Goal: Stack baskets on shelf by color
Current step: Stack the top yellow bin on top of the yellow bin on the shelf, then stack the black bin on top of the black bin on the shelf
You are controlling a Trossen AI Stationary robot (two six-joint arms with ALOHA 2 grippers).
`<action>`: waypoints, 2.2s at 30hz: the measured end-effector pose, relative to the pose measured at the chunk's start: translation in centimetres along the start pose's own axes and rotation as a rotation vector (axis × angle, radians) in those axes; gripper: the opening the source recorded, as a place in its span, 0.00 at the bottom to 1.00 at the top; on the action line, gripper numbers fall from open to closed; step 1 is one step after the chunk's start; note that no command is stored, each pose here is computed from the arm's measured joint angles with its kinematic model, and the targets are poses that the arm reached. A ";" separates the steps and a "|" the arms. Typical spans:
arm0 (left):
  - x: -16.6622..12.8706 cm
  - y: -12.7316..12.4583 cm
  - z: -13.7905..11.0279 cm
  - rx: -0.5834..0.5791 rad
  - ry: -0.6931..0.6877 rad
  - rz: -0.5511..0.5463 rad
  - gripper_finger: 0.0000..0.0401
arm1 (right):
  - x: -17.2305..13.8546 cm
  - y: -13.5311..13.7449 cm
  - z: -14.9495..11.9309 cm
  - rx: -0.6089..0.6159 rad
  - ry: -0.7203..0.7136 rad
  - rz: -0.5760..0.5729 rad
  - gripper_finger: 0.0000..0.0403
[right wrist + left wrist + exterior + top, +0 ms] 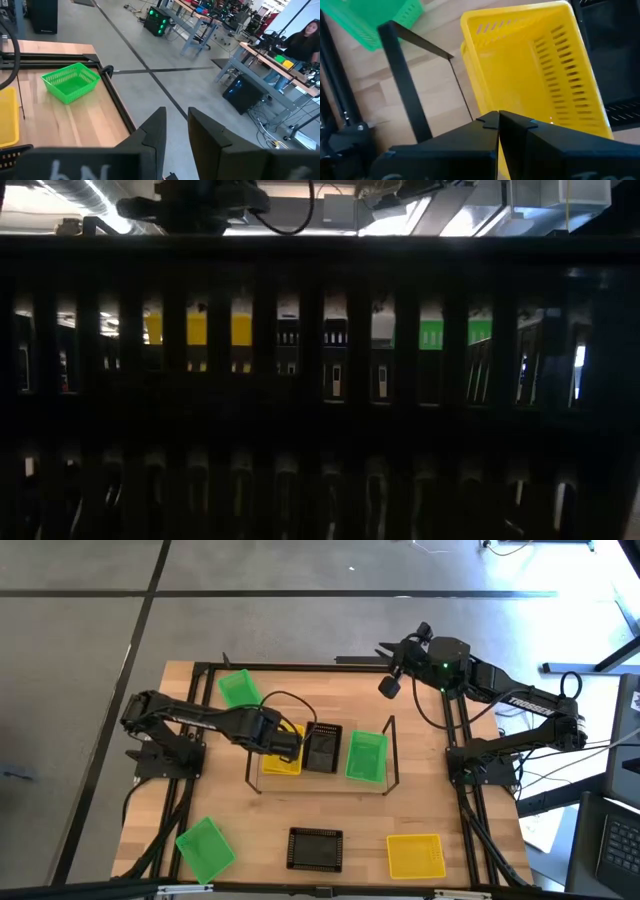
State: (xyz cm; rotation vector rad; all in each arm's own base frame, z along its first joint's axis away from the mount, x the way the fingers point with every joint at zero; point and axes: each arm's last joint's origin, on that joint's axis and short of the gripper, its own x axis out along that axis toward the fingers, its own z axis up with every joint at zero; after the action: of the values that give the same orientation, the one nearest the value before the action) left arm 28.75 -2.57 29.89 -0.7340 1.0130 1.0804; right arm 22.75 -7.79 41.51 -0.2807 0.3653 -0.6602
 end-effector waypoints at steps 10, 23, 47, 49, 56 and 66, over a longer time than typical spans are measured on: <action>2.0 0.1 -1.1 0.014 0.069 0.009 0.00 | 0.0 0.0 0.0 0.000 0.001 0.000 0.19; -3.7 0.2 1.4 0.243 -0.011 -0.044 0.00 | -1.1 -0.1 0.0 -0.199 0.012 0.127 0.19; -10.6 3.7 4.3 0.397 -0.354 -0.032 0.00 | -8.2 0.3 3.8 -0.273 0.036 0.561 0.19; -11.1 4.9 4.3 0.400 -0.363 -0.043 0.00 | -7.8 1.4 3.9 -0.258 0.053 0.570 0.19; -13.4 8.2 4.2 0.458 -0.404 -0.120 0.00 | -6.5 6.8 4.4 -0.216 0.101 0.717 0.19; -15.3 11.8 4.1 0.578 -0.436 -0.196 0.00 | -6.9 13.1 6.2 0.012 0.230 1.068 0.19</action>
State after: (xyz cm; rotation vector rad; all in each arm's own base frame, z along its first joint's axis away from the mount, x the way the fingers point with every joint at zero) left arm 16.84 -0.64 45.48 -0.1114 0.7956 0.6808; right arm 27.37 7.35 43.95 0.0287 0.6548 0.3617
